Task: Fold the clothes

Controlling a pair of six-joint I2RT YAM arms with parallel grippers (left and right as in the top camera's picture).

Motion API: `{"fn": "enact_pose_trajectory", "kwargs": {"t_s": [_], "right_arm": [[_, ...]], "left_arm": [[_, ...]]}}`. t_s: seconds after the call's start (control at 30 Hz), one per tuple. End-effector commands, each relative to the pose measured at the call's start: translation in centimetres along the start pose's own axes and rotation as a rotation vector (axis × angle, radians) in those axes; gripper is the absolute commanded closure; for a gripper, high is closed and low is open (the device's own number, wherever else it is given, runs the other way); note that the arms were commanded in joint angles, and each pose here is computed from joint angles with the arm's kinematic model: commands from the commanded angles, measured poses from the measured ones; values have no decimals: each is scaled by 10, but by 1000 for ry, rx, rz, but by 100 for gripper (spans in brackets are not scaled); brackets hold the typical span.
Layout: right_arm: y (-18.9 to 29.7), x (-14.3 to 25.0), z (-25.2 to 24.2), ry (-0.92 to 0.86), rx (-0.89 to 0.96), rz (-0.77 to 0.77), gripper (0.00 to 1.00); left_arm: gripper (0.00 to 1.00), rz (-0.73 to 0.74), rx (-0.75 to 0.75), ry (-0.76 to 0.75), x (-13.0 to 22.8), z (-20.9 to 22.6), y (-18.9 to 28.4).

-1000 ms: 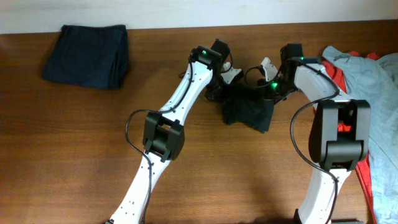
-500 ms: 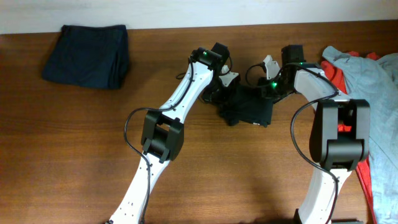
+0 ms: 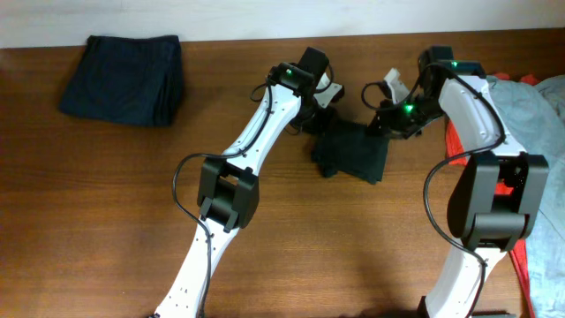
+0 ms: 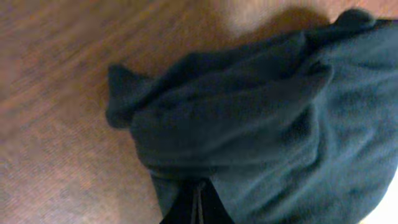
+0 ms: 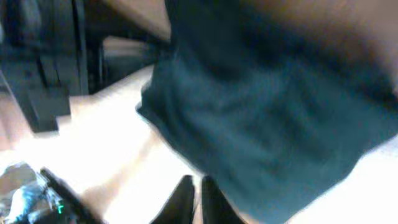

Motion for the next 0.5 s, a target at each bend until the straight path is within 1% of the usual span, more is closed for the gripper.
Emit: {"fn": "enact_pose_trajectory", "kwargs": {"t_s": [0.0,0.1,0.2,0.33,0.47], "right_arm": [[-4,16,-1,6,-10,50,96],[-23,32,-12,-26,-20,95,96],[-39,41,-21,-33,-22,104,96],[-68,55,-39,-14,-16,77,96],[-79,62,-46,-7,-13,67,96]], "left_arm": [[99,-57,2,-20,-9,-7,20],[99,-78,5,-11,-13,-8,21],[100,-78,8,-12,-13,-8,22],[99,-81,10,-13,-13,-8,22],[99,-68,-32,-6,-11,-4,21]]}}
Point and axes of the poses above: each gripper's point midway between its finger pads, its own y axis back along the fingers, its own z axis along the line the jaws close on, x = y × z, the point moved 7 cm from there along y, back along the fingers, and after that the axes turned 2 degrees about y, right-handed, at the moved point
